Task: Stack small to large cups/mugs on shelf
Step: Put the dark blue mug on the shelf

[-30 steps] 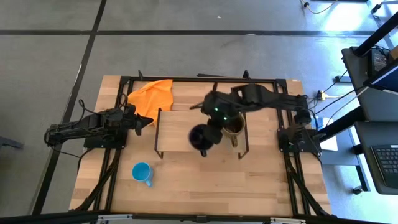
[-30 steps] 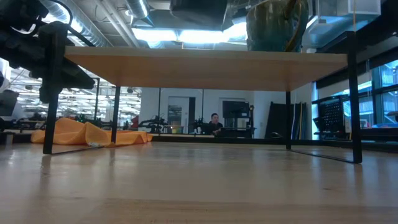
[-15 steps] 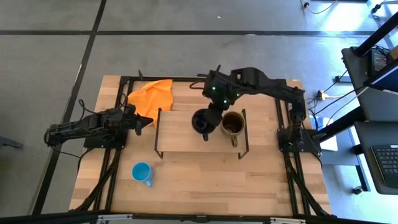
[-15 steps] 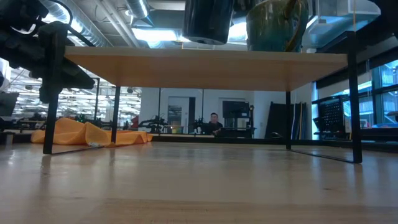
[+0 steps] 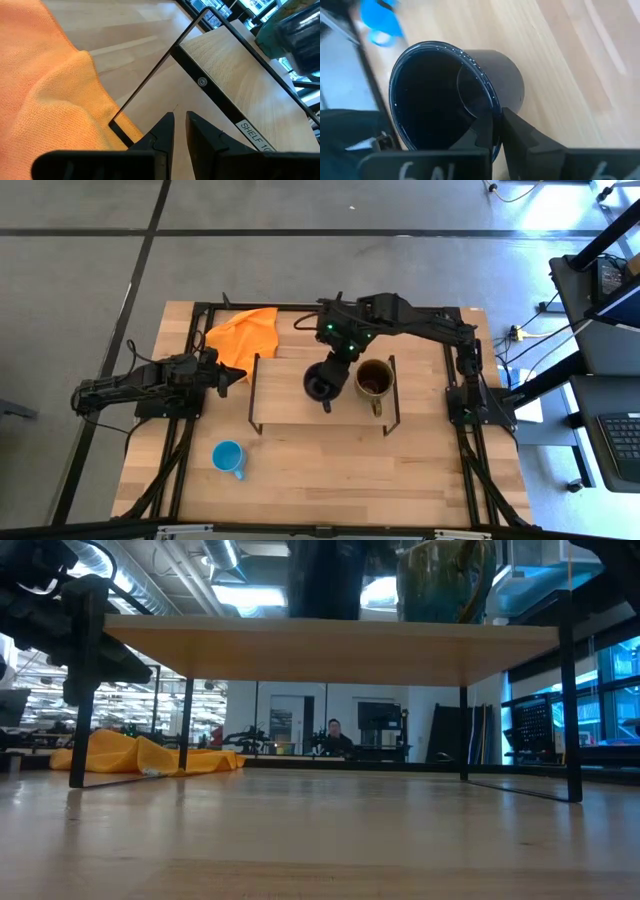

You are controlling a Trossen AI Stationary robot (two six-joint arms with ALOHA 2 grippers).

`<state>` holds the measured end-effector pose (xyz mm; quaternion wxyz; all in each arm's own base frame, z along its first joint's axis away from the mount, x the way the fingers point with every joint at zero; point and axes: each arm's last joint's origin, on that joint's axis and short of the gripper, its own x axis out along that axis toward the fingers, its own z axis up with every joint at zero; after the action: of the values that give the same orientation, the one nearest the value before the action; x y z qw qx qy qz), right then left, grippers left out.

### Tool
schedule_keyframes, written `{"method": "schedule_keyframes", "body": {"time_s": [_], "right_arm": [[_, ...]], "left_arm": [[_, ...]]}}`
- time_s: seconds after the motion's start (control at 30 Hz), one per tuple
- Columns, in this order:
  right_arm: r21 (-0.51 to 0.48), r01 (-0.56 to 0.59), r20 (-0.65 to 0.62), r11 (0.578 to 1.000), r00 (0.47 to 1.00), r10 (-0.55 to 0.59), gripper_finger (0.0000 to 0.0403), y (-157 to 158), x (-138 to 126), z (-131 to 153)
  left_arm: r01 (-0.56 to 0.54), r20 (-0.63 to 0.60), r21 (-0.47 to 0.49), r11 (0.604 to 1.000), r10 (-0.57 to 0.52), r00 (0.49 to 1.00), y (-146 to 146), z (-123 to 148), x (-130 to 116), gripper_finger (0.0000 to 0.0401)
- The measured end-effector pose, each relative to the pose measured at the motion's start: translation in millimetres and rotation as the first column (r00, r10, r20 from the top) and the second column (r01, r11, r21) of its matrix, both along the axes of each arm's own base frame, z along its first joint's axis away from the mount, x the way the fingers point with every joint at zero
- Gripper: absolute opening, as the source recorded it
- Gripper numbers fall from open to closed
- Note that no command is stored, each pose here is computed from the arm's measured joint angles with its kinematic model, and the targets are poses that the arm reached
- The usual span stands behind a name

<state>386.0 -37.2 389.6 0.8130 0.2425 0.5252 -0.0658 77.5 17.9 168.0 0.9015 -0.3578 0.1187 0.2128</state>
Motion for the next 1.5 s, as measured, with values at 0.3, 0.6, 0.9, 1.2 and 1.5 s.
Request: {"method": "schedule_keyframes", "body": {"time_s": [0.3, 0.6, 0.9, 1.2, 1.5], "right_arm": [[0.016, 0.042, -0.072, 0.999, 0.997, -0.041, 0.0030, -2.2, -5.6, -2.9], [0.035, 0.054, -0.087, 0.998, 0.995, -0.051, 0.0034, -1.6, -5.1, -4.8], [0.011, 0.061, -0.082, 0.998, 0.995, -0.060, 0.0044, -2.4, -4.5, -4.7], [-0.015, 0.067, -0.096, 0.998, 0.993, -0.068, 0.0071, -2.3, -5.6, -5.4], [-0.005, 0.063, -0.186, 0.998, 0.981, -0.063, 0.0080, -2.3, -1.9, -28.0]], "left_arm": [[-0.007, 0.000, 0.004, 1.000, 0.007, 1.000, 0.2, 0.1, -0.1, 0.0042], [-0.004, -0.006, 0.022, 1.000, 0.004, 1.000, 0.3, 0.1, -0.1, 0.0042], [-0.004, -0.006, 0.023, 1.000, 0.004, 1.000, 0.3, 0.1, -0.1, 0.0042], [-0.004, -0.006, 0.022, 1.000, 0.004, 1.000, 0.3, 0.1, -0.1, 0.0042], [-0.003, -0.006, 0.022, 1.000, 0.004, 1.000, 0.3, 0.1, -0.1, 0.0042]]}}
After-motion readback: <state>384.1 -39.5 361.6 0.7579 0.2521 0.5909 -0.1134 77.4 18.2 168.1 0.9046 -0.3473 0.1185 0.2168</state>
